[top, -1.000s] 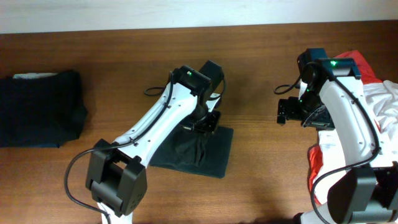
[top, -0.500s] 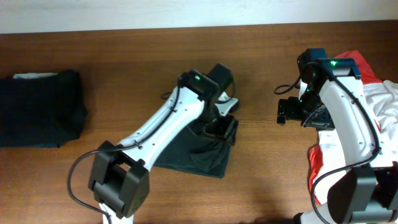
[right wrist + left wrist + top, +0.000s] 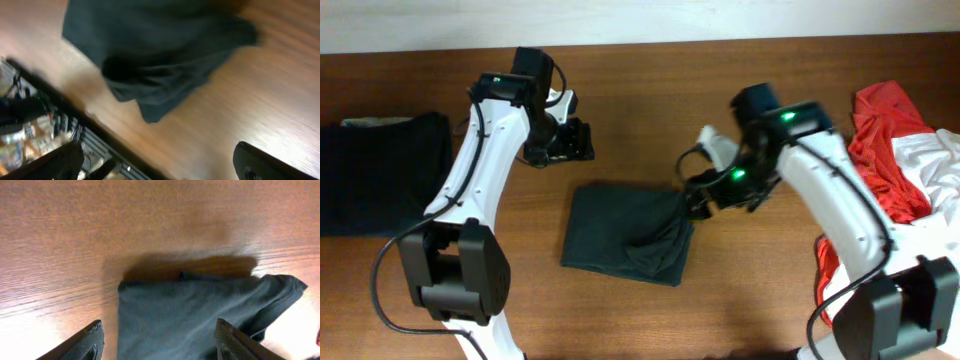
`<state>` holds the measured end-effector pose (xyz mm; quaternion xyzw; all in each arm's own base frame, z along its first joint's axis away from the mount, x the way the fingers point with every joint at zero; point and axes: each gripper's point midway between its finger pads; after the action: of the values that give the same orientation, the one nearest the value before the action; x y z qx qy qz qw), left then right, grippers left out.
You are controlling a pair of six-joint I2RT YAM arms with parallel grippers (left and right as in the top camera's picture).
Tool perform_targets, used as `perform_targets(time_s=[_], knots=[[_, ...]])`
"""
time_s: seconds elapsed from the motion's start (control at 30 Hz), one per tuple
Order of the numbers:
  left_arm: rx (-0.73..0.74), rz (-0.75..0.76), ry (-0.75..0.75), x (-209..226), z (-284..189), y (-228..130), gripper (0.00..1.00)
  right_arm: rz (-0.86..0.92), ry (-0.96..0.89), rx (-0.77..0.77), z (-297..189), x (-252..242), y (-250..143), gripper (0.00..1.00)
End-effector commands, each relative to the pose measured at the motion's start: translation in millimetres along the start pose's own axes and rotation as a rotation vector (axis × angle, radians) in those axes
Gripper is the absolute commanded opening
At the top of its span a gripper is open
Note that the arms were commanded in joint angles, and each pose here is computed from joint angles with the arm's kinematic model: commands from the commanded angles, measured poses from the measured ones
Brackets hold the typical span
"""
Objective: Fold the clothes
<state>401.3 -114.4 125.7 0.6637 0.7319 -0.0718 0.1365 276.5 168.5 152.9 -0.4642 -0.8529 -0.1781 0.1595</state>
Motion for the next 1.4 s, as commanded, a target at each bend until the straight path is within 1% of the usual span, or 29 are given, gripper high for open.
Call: perform_targets(time_s=[0.0, 0.1, 0.13, 0.23, 0.27, 0.33, 0.37, 0.4, 0.43, 0.47, 0.53, 0.57, 0.6, 0.67, 0.73, 0.77, 0.8, 0.83, 0.87, 0.93, 1.03, 1.07, 1.1, 1.17, 1.2, 1.23, 1.27, 1.3, 1.37], knots=[[0.115, -0.011, 0.039, 17, 46, -16, 0.72, -0.107, 0.047, 0.059, 38, 29, -11, 0.99], [0.177, -0.029, 0.056, 27, 71, -26, 0.72, -0.184, 0.032, 0.078, 73, 44, -15, 0.99], [0.201, -0.036, 0.06, 30, 79, -30, 0.72, -0.229, 0.034, 0.059, 89, 52, -13, 0.97], [0.248, -0.045, 0.074, 35, 95, -37, 0.72, -0.33, 0.044, 0.024, 114, 68, -11, 0.79], [0.252, -0.044, 0.075, 34, 97, -38, 0.71, -0.343, 0.044, 0.019, 118, 71, -11, 0.78], [0.267, -0.046, 0.079, 36, 102, -40, 0.72, -0.324, -0.016, 0.008, 128, 69, -9, 0.77], [0.272, -0.048, 0.081, 37, 103, -41, 0.72, -0.313, -0.049, 0.012, 131, 65, -11, 0.73], [0.278, -0.049, 0.083, 38, 104, -44, 0.72, -0.294, -0.075, 0.022, 134, 61, -15, 0.6], [0.283, -0.051, 0.084, 38, 105, -45, 0.72, -0.27, -0.083, 0.036, 136, 58, -19, 0.42], [0.288, -0.052, 0.086, 39, 106, -47, 0.72, -0.258, -0.084, 0.047, 138, 57, -23, 0.35], [0.294, -0.054, 0.087, 40, 106, -49, 0.72, -0.25, -0.093, 0.058, 140, 53, -27, 0.27], [0.295, -0.053, 0.088, 40, 107, -50, 0.72, -0.239, -0.109, 0.058, 140, 50, -28, 0.19], [0.295, -0.054, 0.088, 40, 107, -50, 0.72, -0.215, -0.148, 0.056, 139, 44, -27, 0.04], [0.295, -0.054, 0.088, 40, 107, -50, 0.72, -0.178, -0.185, 0.073, 137, 37, -31, 0.04], [0.299, -0.054, 0.089, 40, 106, -51, 0.72, -0.029, -0.302, 0.138, 131, 17, -51, 0.04], [0.302, -0.055, 0.09, 40, 106, -51, 0.72, 0.022, -0.332, 0.18, 127, 13, -63, 0.04], [0.302, -0.056, 0.09, 41, 106, -51, 0.72, 0.038, -0.339, 0.226, 124, 12, -75, 0.06], [0.305, -0.057, 0.091, 41, 106, -52, 0.72, 0.053, -0.346, 0.267, 121, 12, -85, 0.12], [0.314, -0.06, 0.093, 41, 105, -54, 0.72, 0.09, -0.359, 0.295, 118, 10, -93, 0.25], [0.333, -0.065, 0.099, 42, 103, -58, 0.72, 0.135, -0.377, 0.317, 114, 6, -100, 0.24], [0.35, -0.069, 0.105, 43, 102, -63, 0.72, 0.241, -0.477, 0.299, 103, -11, -102, 0.23], [0.357, -0.071, 0.11, 44, 101, -64, 0.72, 0.266, -0.475, 0.275, 98, -11, -99, 0.2], [0.36, -0.07, 0.121, 46, 101, -65, 0.72, 0.263, -0.447, 0.239, 92, -5, -90, 0.2], [0.355, -0.067, 0.142, 50, 100, -64, 0.72, 0.194, -0.378, 0.14, 77, 13, -66, 0.2], [0.352, -0.065, 0.143, 50, 101, -64, 0.72, 0.129, -0.306, 0.057, 66, 31, -45, 0.27], [0.35, -0.065, 0.143, 50, 101, -63, 0.72, 0.074, -0.248, 0.0, 59, 45, -31, 0.29], [0.35, -0.065, 0.143, 49, 101, -63, 0.72, -0.002, -0.176, -0.059, 55, 61, -15, 0.28], [0.35, -0.065, 0.143, 49, 101, -63, 0.72, -0.037, -0.14, -0.081, 57, 67, -8, 0.29], [0.349, -0.064, 0.142, 49, 101, -63, 0.73, -0.041, -0.112, -0.068, 66, 69, -6, 0.28]])
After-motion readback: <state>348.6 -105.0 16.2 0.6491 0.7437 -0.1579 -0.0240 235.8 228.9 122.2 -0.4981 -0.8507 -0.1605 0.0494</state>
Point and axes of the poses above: each gripper's point midway between its finger pads, its own z axis out along the fingers, its own x axis along the line the jaws close on, y = z × x, and after that the axes turned 9 degrees about -z, right-handed
